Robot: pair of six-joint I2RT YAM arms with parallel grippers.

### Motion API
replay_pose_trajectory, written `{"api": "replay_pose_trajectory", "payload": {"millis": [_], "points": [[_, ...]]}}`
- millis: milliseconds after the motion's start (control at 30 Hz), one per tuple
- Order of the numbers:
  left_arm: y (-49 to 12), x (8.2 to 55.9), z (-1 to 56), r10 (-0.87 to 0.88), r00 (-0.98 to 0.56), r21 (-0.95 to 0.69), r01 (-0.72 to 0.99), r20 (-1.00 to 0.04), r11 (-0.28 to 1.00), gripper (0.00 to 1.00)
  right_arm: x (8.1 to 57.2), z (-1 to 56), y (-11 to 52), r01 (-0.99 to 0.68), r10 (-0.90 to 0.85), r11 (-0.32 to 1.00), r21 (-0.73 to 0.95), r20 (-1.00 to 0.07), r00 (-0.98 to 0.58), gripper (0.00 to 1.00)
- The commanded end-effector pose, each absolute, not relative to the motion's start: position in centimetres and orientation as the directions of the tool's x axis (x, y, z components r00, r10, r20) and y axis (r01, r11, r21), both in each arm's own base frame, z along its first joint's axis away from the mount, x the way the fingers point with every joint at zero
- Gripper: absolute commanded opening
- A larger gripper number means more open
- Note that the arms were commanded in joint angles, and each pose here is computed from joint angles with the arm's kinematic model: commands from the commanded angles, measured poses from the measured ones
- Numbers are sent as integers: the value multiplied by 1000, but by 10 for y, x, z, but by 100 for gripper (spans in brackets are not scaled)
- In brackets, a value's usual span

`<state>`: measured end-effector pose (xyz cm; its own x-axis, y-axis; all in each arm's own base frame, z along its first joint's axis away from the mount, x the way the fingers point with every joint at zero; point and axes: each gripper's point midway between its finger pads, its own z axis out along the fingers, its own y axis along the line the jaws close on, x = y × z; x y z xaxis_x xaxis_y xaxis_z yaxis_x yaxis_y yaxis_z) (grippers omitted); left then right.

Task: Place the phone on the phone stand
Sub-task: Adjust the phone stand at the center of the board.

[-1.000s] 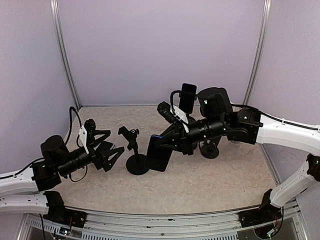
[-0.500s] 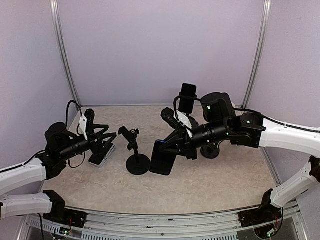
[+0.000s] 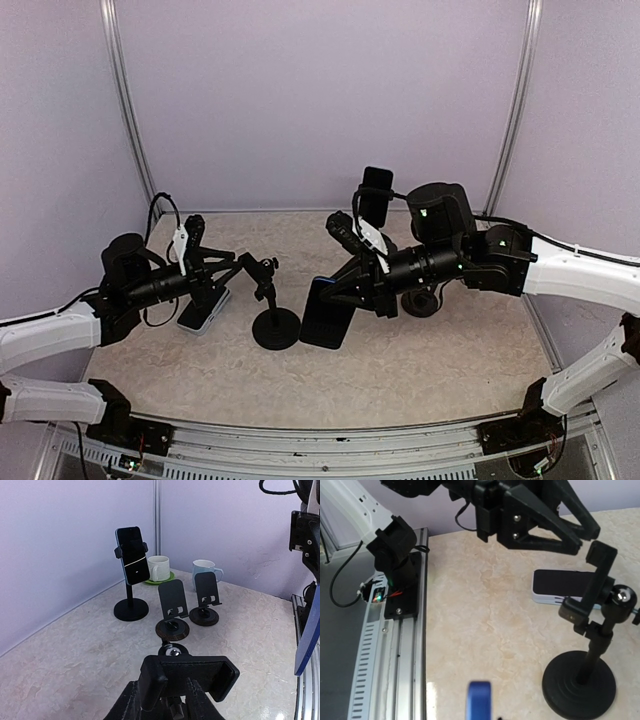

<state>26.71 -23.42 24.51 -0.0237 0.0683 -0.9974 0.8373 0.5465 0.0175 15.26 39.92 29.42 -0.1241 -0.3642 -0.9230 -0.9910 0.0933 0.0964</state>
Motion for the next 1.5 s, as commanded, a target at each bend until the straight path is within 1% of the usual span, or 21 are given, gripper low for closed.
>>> {"api": "replay_pose_trajectory", "payload": {"millis": [0,200,500,667,900,1133,1267,1467], "points": [[-233,273,253,74,5,46,827,-997,560,28,154,314,402,-993,-306,84,78,-947,-100,0],[-234,277,248,82,-5,42,825,-997,563,27,154,311,405,-993,-313,79,88,-944,-109,0],[-237,278,246,85,1,48,831,-996,554,20,156,309,406,-993,-319,80,90,-941,-111,0],[-239,277,246,85,5,50,838,-996,544,18,156,308,408,-993,-322,78,94,-940,-114,0],[-243,276,243,91,6,54,843,-996,535,12,157,305,407,-992,-328,82,99,-937,-121,0],[-249,269,232,82,-6,46,788,-997,613,10,158,302,407,-991,-332,88,105,-934,-128,0],[-243,267,222,33,-51,-14,726,-998,687,5,158,299,408,-990,-337,89,111,-932,-135,0],[-229,260,207,-53,-100,-104,618,-994,779,5,158,298,407,-989,-338,92,113,-931,-138,0]]}}
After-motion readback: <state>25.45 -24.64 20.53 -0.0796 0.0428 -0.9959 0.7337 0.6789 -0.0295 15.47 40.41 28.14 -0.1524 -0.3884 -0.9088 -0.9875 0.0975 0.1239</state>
